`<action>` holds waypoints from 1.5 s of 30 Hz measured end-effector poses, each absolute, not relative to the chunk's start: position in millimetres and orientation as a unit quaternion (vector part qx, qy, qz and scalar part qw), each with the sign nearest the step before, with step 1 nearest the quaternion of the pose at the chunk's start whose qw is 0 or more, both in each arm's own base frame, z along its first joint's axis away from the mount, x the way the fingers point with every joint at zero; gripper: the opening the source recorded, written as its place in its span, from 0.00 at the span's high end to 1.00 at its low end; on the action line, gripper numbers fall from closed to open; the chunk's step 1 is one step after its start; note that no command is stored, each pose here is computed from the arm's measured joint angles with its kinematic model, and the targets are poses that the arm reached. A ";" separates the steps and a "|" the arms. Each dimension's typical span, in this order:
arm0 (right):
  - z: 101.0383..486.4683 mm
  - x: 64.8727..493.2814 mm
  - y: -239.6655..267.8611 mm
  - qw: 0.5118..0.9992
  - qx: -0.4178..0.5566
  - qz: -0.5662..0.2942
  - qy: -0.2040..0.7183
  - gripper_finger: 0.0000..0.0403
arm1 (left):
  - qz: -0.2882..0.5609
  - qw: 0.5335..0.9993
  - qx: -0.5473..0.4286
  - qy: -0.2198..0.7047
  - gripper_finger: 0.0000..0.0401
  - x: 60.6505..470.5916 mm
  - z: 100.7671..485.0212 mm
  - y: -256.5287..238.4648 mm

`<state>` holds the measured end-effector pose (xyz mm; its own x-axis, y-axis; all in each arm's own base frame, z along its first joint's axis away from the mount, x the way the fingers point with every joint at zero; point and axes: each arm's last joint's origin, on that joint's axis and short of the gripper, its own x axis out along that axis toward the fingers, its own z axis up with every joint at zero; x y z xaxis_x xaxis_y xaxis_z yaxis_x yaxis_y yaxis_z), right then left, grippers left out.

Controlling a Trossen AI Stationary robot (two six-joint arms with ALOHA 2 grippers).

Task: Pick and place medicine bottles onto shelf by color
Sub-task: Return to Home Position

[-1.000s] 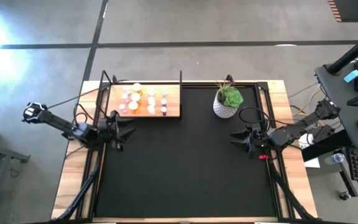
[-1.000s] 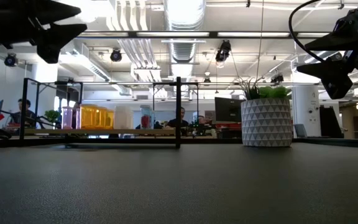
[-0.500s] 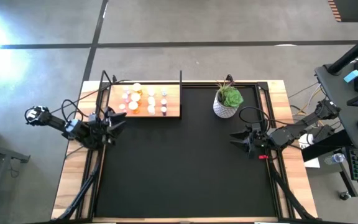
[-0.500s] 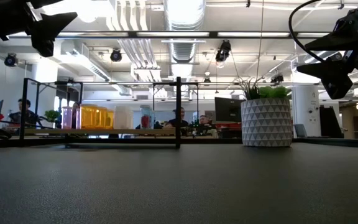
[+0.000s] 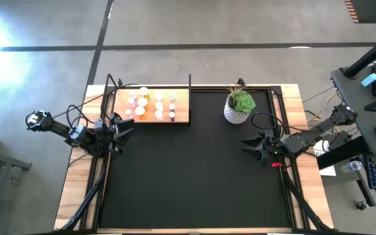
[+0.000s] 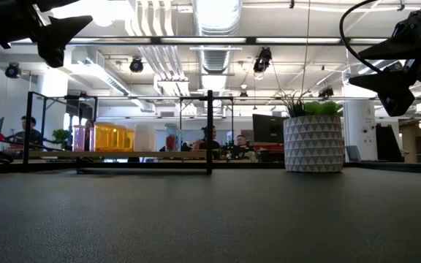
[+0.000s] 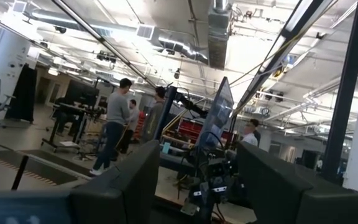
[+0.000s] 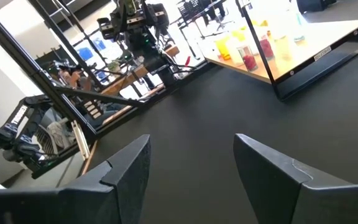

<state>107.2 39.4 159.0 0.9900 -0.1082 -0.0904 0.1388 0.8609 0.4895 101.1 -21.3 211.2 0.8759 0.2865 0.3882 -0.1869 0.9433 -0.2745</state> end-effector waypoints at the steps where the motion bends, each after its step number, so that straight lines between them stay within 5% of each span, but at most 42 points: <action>1: 159.0 107.2 39.4 0.964 0.256 -0.064 0.030 0.46 | 0.123 0.962 -0.114 -0.215 0.50 101.4 210.9 -21.5; 45: 159.0 107.2 39.5 0.964 0.256 -0.064 0.030 0.46 | 0.123 0.967 -0.104 -0.197 0.50 105.5 207.3 -23.1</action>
<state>107.2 39.5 159.0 0.9900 -0.1079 -0.0908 0.1387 0.8611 0.4892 105.5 -23.1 207.3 0.8920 0.2784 0.3560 -0.1961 0.9482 -0.2499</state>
